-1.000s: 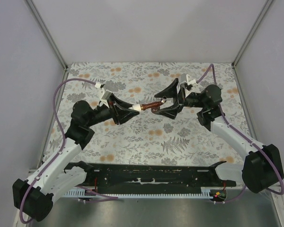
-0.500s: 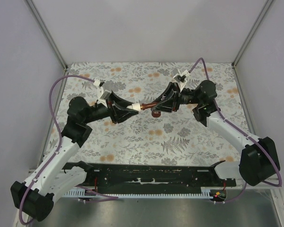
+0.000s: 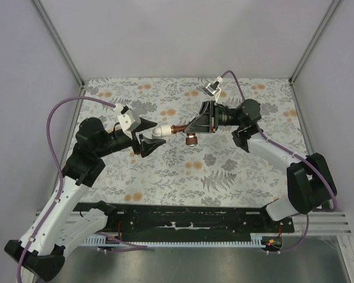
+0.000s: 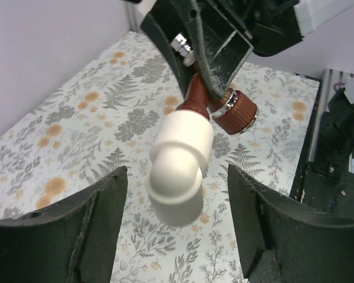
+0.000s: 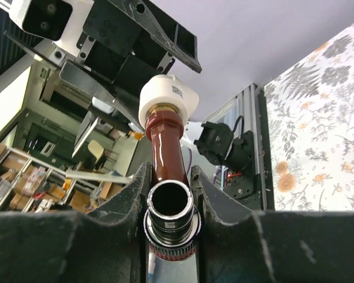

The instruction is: Install the water faucets

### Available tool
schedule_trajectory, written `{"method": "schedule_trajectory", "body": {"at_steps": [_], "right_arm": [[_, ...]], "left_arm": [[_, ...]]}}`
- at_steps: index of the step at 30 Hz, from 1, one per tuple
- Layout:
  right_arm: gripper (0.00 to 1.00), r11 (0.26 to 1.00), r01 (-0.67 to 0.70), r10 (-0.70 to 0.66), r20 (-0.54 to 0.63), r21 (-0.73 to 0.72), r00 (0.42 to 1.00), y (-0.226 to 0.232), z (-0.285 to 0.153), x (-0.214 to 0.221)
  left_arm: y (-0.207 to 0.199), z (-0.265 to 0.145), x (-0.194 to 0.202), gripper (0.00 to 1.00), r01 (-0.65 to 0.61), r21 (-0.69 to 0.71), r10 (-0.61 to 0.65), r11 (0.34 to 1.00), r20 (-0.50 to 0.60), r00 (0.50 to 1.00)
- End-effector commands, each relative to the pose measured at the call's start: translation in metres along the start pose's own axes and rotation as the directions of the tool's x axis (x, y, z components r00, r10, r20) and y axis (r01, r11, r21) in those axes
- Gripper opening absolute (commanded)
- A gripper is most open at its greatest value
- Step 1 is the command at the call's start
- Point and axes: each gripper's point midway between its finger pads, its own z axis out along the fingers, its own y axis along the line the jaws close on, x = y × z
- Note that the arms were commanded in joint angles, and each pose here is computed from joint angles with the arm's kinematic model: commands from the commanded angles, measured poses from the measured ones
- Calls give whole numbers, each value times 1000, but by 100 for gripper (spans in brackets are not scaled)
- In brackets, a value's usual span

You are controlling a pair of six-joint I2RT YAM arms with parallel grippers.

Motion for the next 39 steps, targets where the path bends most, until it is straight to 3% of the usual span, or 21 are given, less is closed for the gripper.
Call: {"method": "schedule_trajectory", "body": {"at_steps": [1, 4, 7, 13, 19, 23, 28, 31, 39], "right_arm": [[0, 994, 105, -108, 75, 41, 991, 9, -4, -22], [0, 978, 158, -170, 82, 133, 982, -5, -7, -25], [0, 945, 228, -251, 76, 233, 965, -18, -12, -28], [0, 836, 403, -436, 4, 372, 900, -38, -19, -27], [0, 745, 513, -562, -14, 428, 827, -52, -17, -20], [0, 705, 560, -613, -23, 436, 790, -53, -14, -14], [0, 667, 590, -644, -45, 456, 763, -60, -9, -5], [0, 648, 599, -657, -54, 470, 752, -65, -7, -3], [0, 632, 635, -676, -85, 445, 732, -65, 7, 5]], "left_arm": [[18, -9, -1, 75, 202, -180, -201, 963, 26, 979], [19, -13, 4, 79, 344, -232, -349, 910, 22, 937], [27, -17, 14, 79, 498, -332, -512, 801, 50, 857], [28, -4, 36, 71, 816, -353, -817, 459, 193, 543], [48, 1, 52, 77, 917, -320, -855, 238, 378, 354], [56, 3, 57, 82, 953, -268, -852, 139, 458, 253], [64, 7, 55, 84, 992, -123, -837, 19, 541, 83], [65, 12, 68, 84, 991, -129, -843, -33, 536, 42], [66, 17, 87, 82, 988, -141, -849, -61, 527, 22]]}}
